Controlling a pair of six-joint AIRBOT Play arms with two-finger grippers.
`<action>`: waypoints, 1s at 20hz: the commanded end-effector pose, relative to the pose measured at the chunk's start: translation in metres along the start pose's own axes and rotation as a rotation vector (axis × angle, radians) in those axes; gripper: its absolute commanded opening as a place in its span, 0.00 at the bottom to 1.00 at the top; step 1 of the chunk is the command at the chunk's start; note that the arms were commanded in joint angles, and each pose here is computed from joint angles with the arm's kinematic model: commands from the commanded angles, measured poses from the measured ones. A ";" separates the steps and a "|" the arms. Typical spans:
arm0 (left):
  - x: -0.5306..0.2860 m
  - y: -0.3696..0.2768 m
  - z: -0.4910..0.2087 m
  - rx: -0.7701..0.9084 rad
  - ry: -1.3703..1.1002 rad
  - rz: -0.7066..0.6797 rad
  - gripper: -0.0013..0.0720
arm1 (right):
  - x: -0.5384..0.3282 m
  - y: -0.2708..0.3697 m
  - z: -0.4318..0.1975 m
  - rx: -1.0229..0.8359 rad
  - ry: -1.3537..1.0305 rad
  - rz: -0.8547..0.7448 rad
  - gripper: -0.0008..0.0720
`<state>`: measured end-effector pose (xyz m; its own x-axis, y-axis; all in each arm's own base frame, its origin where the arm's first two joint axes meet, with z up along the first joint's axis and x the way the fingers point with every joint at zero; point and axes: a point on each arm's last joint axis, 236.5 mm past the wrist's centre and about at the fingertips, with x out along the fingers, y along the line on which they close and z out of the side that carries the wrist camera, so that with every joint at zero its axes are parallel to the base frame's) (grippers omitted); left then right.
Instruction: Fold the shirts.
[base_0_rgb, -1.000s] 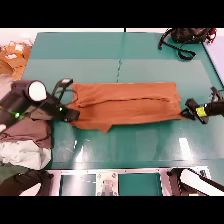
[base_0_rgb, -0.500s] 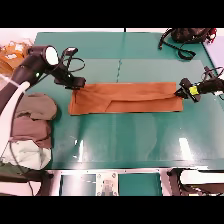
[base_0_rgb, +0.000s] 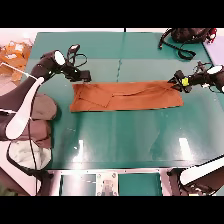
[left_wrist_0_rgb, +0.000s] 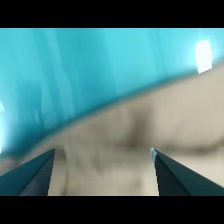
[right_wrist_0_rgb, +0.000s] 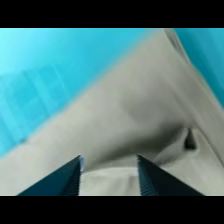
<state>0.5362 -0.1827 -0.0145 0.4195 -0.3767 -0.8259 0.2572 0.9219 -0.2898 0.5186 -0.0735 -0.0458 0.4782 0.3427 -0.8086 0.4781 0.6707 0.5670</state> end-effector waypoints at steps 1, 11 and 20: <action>-0.002 0.014 0.026 -0.037 -0.090 0.030 0.99 | -0.029 0.011 0.032 -0.136 -0.048 0.037 0.61; -0.045 0.020 -0.005 -0.185 0.141 0.007 0.97 | -0.009 -0.089 -0.014 -0.219 0.279 0.039 0.76; -0.045 -0.011 -0.008 -0.208 0.163 -0.102 0.06 | 0.031 -0.079 -0.037 -0.228 0.384 0.163 0.67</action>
<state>0.5099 -0.1600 0.0169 0.2588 -0.4163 -0.8716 0.0934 0.9089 -0.4064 0.4735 -0.1029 -0.1119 0.2518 0.6176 -0.7451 0.2486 0.7028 0.6666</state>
